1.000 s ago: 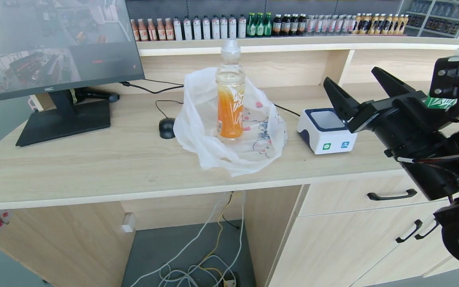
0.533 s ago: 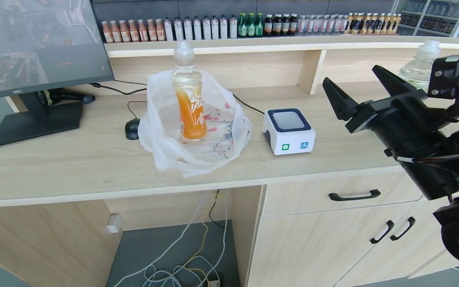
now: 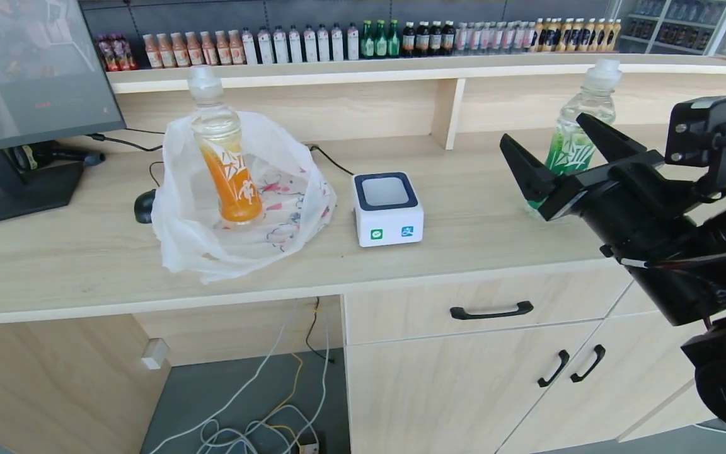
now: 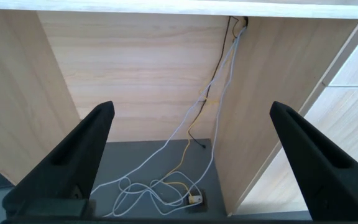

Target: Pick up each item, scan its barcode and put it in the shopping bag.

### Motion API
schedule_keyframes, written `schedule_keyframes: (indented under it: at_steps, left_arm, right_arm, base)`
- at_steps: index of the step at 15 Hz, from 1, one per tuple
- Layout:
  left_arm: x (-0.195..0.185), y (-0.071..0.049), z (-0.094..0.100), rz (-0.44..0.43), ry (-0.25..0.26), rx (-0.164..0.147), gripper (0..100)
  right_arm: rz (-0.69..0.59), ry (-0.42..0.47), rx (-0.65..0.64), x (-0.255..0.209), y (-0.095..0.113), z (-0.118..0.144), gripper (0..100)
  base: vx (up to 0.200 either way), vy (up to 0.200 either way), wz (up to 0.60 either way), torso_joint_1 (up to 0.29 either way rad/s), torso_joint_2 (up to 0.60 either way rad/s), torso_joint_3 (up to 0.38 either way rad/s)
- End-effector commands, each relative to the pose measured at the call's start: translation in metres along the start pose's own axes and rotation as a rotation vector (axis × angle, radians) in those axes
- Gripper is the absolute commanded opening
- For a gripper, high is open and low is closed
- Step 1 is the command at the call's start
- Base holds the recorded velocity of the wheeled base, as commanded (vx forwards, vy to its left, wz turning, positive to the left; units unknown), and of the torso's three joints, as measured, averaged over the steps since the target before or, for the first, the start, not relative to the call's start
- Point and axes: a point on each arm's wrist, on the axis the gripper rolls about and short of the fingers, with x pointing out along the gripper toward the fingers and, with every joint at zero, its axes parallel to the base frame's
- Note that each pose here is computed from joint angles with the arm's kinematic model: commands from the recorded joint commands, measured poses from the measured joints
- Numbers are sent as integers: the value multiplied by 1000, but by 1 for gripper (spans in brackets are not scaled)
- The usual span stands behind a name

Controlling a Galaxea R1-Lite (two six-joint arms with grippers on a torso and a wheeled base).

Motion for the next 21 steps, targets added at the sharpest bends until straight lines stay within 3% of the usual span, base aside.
schedule_keyframes:
  at_steps: [1,10,21]
  left_arm:
    - [0,0,0,0,-2,-2,100]
    - [0,0,0,0,-2,-4,100]
    - [0,0,0,0,-2,-5,100]
  right_arm:
    - [18,14,9,0,6,-4,100]
    - [43,38,20,-13,12,-2,100]
    - [17,113,3,-36,1,-8,100]
  base:
    - [0,-200,0,7,7,2]
    - [0,-200,0,4,1,3]
    - [0,0,0,0,0,0]
